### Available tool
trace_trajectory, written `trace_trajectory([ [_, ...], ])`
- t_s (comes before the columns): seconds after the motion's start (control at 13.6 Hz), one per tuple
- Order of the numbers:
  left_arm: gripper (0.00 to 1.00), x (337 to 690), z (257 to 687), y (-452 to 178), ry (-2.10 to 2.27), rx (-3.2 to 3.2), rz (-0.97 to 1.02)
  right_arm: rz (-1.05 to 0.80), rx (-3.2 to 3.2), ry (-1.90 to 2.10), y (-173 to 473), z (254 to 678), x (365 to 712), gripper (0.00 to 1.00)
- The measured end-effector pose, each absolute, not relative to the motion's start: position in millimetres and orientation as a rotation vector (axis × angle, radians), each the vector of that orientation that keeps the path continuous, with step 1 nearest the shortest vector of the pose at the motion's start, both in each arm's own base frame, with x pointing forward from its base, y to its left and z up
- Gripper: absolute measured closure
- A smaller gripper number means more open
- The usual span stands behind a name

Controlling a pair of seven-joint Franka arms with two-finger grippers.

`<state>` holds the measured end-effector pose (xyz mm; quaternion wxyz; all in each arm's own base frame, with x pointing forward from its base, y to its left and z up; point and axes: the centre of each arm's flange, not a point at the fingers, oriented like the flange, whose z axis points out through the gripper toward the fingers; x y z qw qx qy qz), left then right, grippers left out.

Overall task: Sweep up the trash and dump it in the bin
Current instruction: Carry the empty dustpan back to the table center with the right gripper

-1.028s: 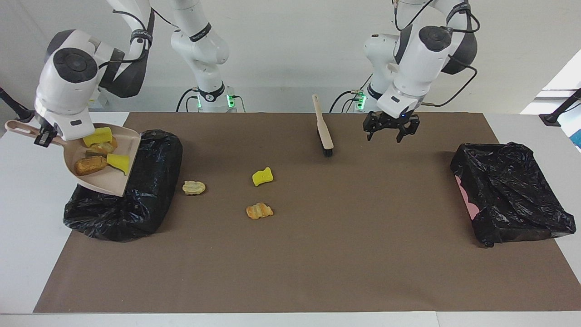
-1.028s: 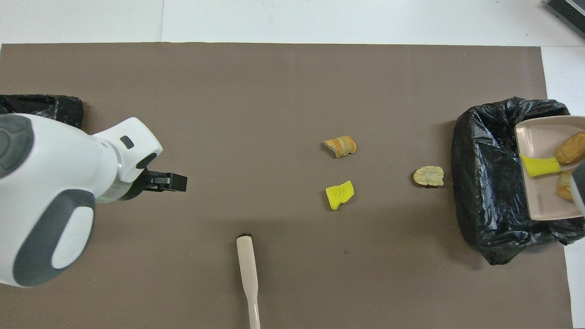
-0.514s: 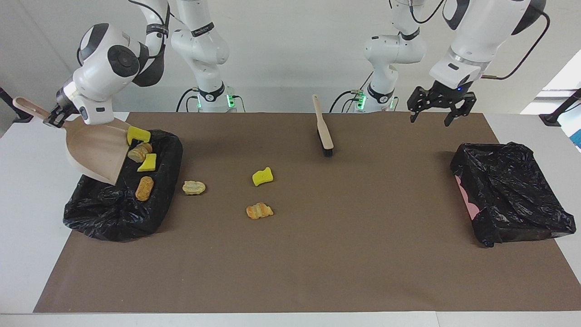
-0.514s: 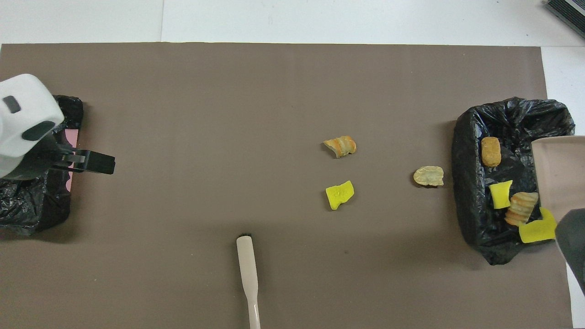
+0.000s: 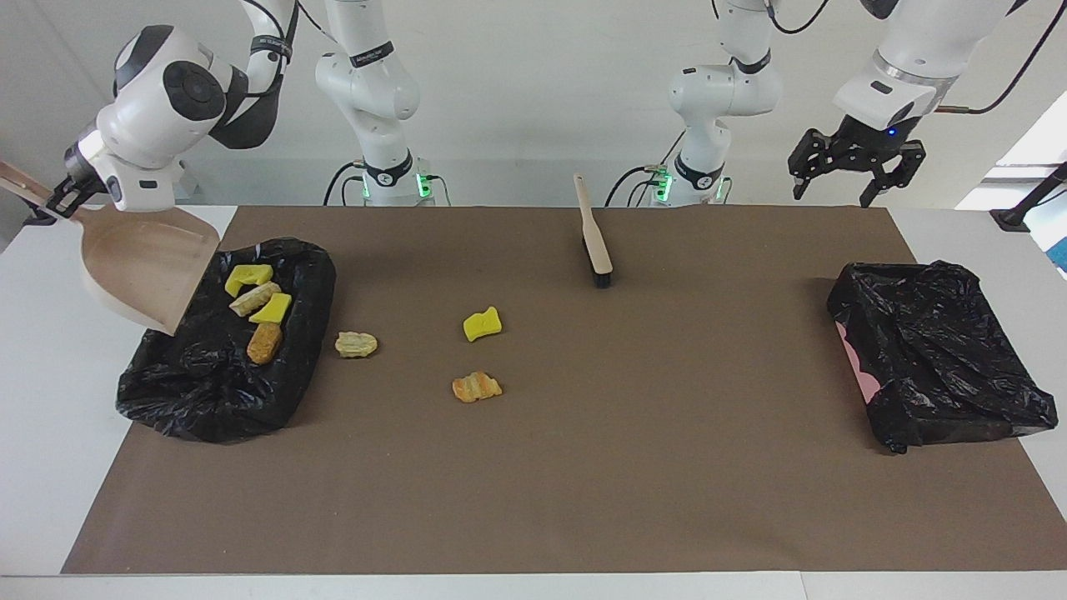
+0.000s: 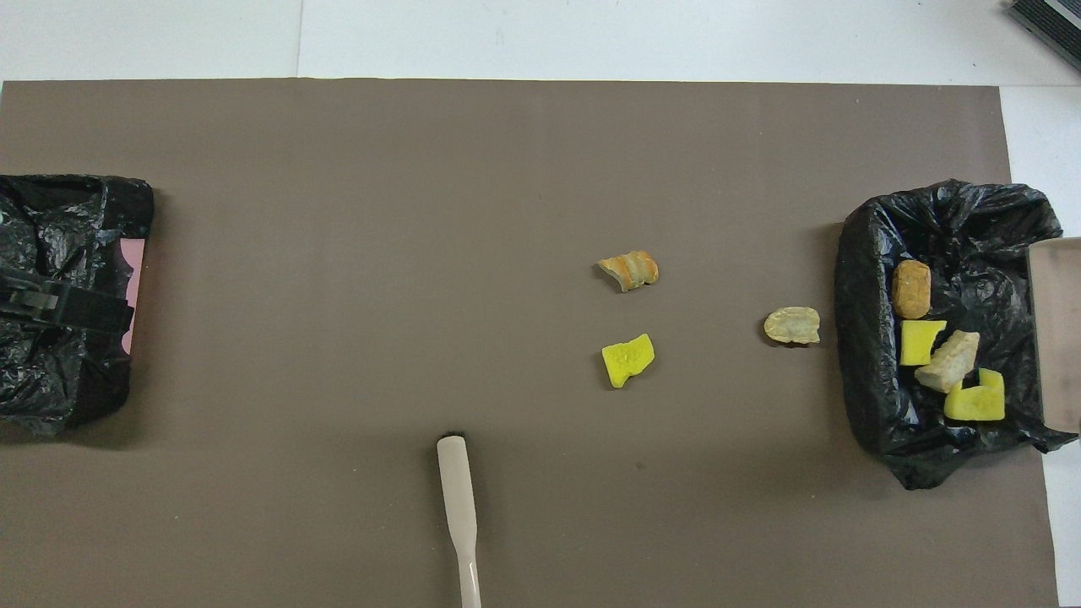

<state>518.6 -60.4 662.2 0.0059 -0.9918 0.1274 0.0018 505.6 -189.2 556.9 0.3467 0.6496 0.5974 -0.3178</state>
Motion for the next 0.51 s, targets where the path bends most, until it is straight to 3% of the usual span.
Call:
trace_trajectory([
  [0.51,0.00,521,660,-61,0.400,-3.105,0.022,-0.549,1.939,1.730,-131,541,516,0.69],
])
